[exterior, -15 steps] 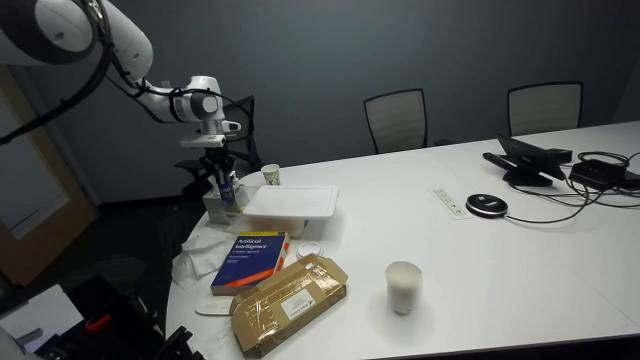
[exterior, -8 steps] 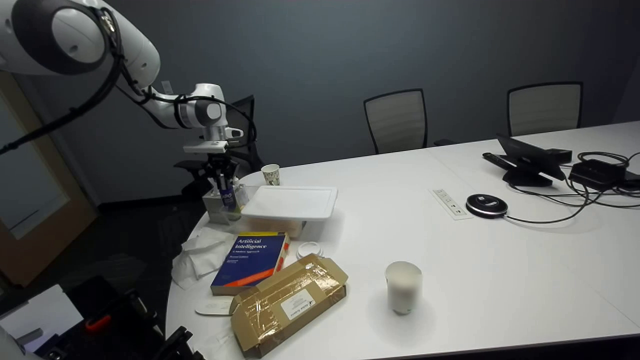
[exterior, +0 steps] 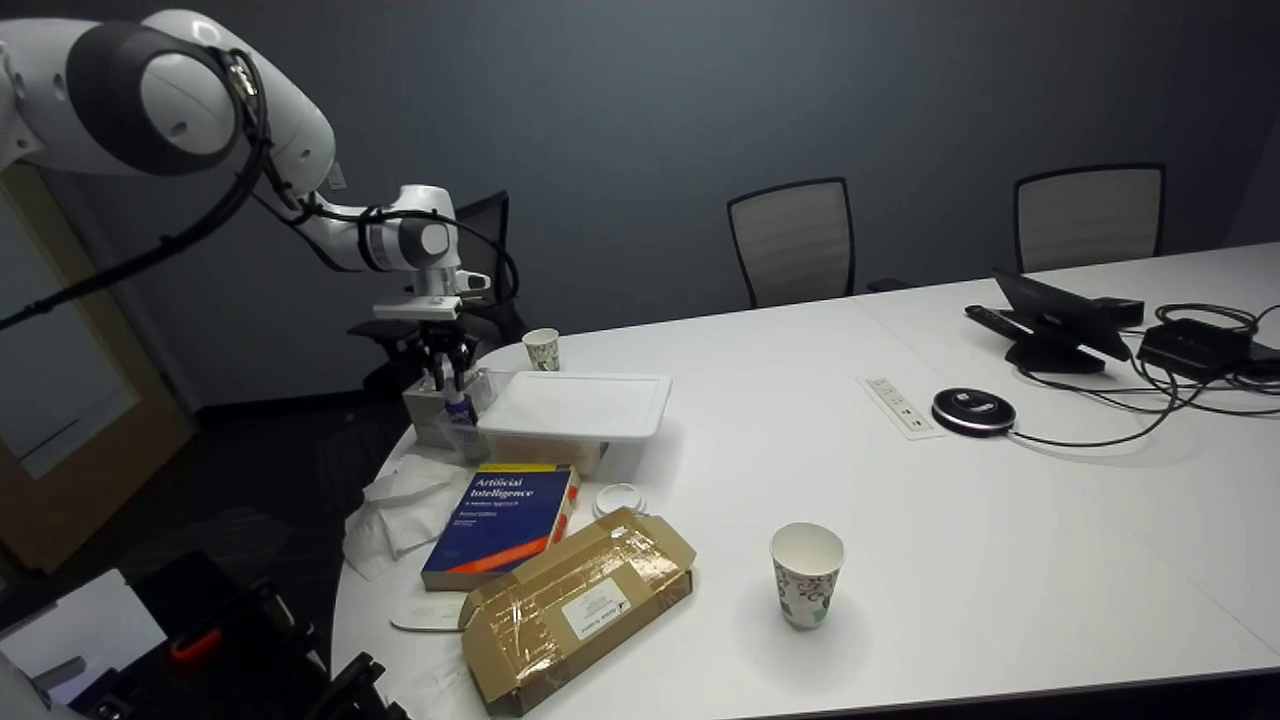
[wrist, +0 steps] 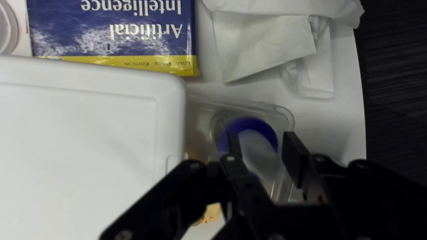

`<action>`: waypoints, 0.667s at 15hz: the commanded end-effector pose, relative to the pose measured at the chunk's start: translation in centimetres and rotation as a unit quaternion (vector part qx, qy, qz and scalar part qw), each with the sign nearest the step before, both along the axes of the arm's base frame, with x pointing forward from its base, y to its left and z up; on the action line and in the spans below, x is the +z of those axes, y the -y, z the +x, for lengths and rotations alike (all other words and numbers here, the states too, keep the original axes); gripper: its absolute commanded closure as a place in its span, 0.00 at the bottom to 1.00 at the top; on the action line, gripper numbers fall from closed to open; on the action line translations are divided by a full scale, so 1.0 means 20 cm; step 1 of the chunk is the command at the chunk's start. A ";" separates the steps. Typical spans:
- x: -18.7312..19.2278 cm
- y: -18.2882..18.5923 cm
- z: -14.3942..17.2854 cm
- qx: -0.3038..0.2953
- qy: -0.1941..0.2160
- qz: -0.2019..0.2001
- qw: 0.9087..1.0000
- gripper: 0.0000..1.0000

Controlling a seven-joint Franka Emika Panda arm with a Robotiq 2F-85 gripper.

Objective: Open the white lid of the clear lunch box, pick up the blue bottle and put it inside the lunchbox

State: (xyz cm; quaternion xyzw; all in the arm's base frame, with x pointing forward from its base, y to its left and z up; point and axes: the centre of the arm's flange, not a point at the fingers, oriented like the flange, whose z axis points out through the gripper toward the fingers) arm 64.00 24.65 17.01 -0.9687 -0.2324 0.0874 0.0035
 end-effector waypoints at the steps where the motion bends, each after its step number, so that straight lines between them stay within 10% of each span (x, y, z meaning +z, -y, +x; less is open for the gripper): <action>1: 0.07 -0.04 0.05 0.017 -0.001 -0.001 1.000 0.30; 5: 0.22 -0.05 0.08 0.019 0.025 -0.006 0.999 0.01; 10: 0.43 0.00 0.05 0.012 0.062 0.000 0.998 0.00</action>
